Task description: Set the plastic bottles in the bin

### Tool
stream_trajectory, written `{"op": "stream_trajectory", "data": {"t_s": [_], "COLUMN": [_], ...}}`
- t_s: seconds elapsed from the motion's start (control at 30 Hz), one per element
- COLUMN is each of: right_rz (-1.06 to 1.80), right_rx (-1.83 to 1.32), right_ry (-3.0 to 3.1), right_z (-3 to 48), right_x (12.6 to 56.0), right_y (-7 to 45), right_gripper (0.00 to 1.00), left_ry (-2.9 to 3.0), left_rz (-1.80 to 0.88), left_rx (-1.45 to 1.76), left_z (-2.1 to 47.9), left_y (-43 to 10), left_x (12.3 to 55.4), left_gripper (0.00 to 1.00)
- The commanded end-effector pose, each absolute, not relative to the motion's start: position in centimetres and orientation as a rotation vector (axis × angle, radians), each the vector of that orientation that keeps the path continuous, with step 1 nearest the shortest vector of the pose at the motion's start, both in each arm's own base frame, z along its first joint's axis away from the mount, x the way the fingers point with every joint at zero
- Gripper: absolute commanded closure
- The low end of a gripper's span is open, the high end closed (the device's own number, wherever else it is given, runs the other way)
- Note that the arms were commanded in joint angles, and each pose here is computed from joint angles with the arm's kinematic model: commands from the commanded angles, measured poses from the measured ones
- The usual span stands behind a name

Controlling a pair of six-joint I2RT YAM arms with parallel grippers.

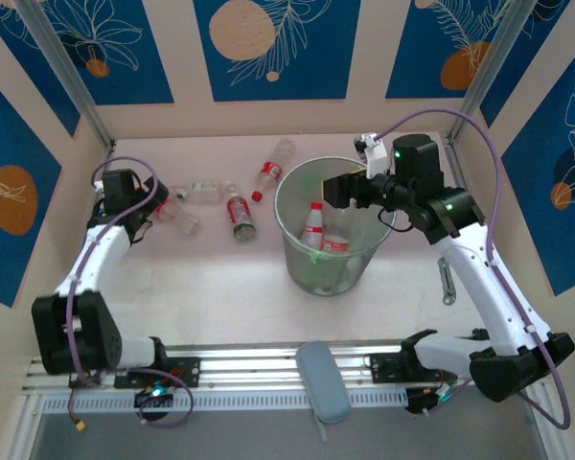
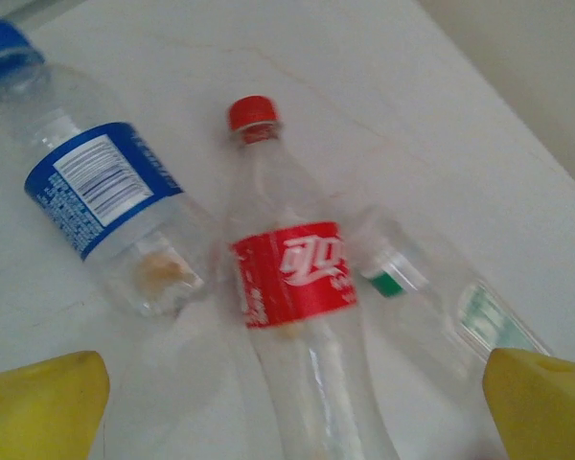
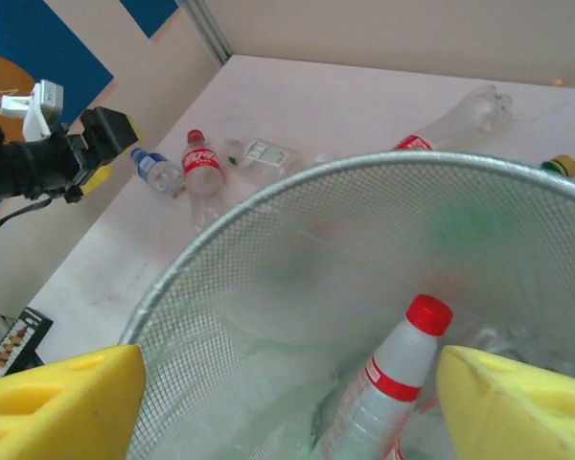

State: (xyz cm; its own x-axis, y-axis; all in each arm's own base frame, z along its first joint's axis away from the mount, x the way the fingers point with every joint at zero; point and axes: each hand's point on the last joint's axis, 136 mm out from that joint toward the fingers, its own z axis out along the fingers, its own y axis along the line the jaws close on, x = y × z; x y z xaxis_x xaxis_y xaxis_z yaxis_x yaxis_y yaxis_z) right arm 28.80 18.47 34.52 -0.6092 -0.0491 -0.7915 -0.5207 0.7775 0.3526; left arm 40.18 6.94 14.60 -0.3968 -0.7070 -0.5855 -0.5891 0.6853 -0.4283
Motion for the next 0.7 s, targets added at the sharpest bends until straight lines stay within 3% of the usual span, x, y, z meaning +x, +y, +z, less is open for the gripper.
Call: {"op": "stream_trajectory", "data": {"t_s": [0.0, 0.67], "right_rz": [0.686, 0.682], "right_rx": [-0.387, -0.308], "right_ry": [2.194, 2.226], "right_z": [33.2, 32.6], "right_x": [27.4, 26.8], "right_y": [16.9, 15.3], "right_gripper": [0.2, 0.2], "left_ry": [1.986, 2.022], "left_rz": [-0.196, -0.116], "left_rx": [-1.141, -1.36], "left_z": [15.2, 6.9], "left_y": [9.0, 12.9], "left_x": [42.2, 44.6], "left_gripper": [0.0, 0.13]}}
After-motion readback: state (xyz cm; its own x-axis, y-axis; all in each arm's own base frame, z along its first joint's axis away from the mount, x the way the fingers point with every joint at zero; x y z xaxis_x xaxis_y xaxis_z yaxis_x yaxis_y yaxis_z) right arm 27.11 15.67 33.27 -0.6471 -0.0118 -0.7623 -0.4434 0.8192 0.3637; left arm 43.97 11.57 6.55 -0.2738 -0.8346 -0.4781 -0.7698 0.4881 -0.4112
